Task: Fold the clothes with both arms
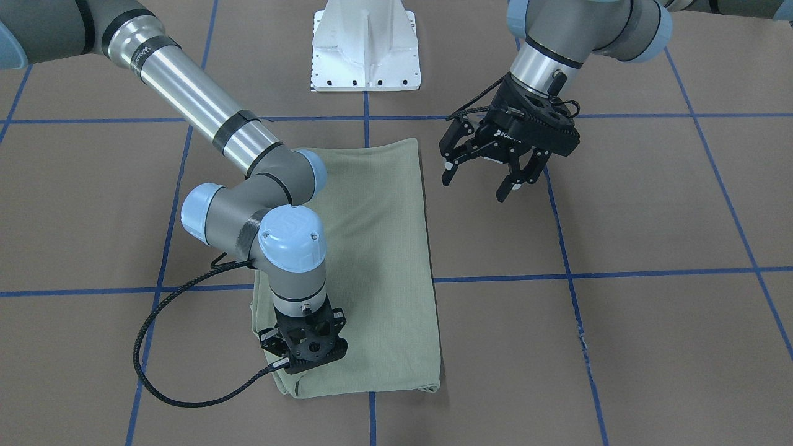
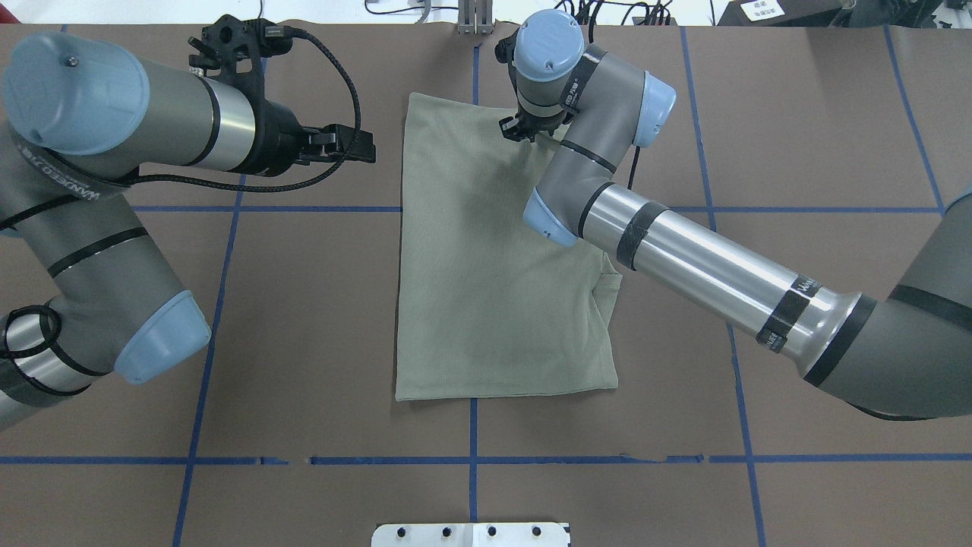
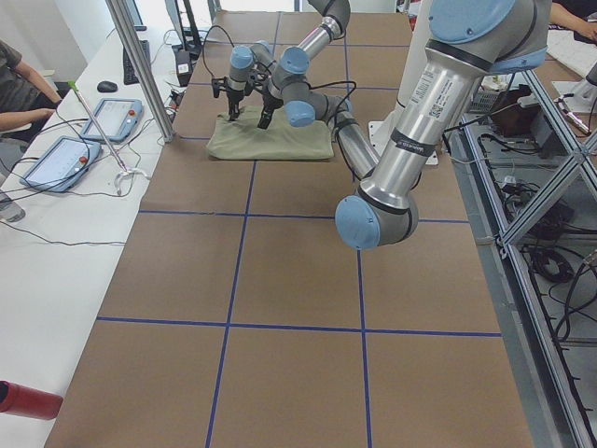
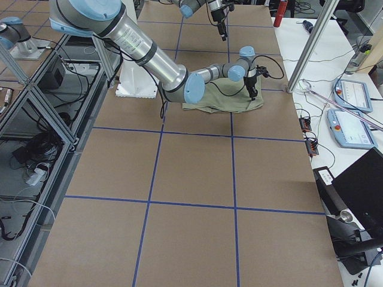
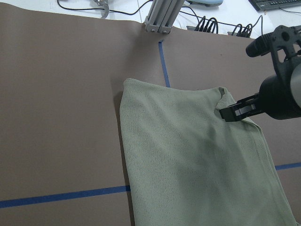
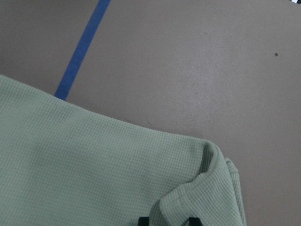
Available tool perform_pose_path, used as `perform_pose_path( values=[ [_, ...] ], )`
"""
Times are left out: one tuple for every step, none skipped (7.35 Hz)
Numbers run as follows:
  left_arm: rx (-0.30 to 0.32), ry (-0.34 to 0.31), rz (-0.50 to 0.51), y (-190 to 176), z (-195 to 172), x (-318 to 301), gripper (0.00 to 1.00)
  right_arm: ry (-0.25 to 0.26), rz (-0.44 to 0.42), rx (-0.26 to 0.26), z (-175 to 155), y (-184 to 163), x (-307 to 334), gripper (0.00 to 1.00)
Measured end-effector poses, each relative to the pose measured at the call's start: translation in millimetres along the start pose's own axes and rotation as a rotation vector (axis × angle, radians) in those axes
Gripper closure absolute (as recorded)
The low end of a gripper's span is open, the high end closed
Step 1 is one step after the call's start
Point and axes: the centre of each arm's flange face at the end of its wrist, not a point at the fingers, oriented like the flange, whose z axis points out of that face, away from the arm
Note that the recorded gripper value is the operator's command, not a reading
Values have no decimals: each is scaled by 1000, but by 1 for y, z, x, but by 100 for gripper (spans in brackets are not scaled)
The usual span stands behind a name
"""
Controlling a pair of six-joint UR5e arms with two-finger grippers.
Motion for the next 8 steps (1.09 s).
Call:
perform_pose_path(
  values=[
    [1, 1, 0, 0, -1, 0, 1, 7, -2, 4, 3, 0, -1, 71],
    [1, 1, 0, 0, -1, 0, 1, 13, -4, 5, 5, -1, -1, 80],
    [2, 3, 1, 0, -2, 1, 1, 18, -7, 5, 6, -2, -1, 91],
    [3, 4, 1, 0, -2, 1, 1, 24, -9, 7, 7, -2, 0, 100],
    [3, 4, 1, 0, -2, 1, 1, 29, -12, 11, 7, -2, 1, 100],
    [3, 4, 1, 0, -2, 1, 1, 34, -16, 14, 7, -3, 2, 100],
    [2, 4, 1, 0, -2, 1, 1, 37, -21, 16, 6, -5, 5, 100],
    [2, 3, 1, 0, -2, 1, 1, 40, -29, 23, 2, -11, 12, 100]
  ],
)
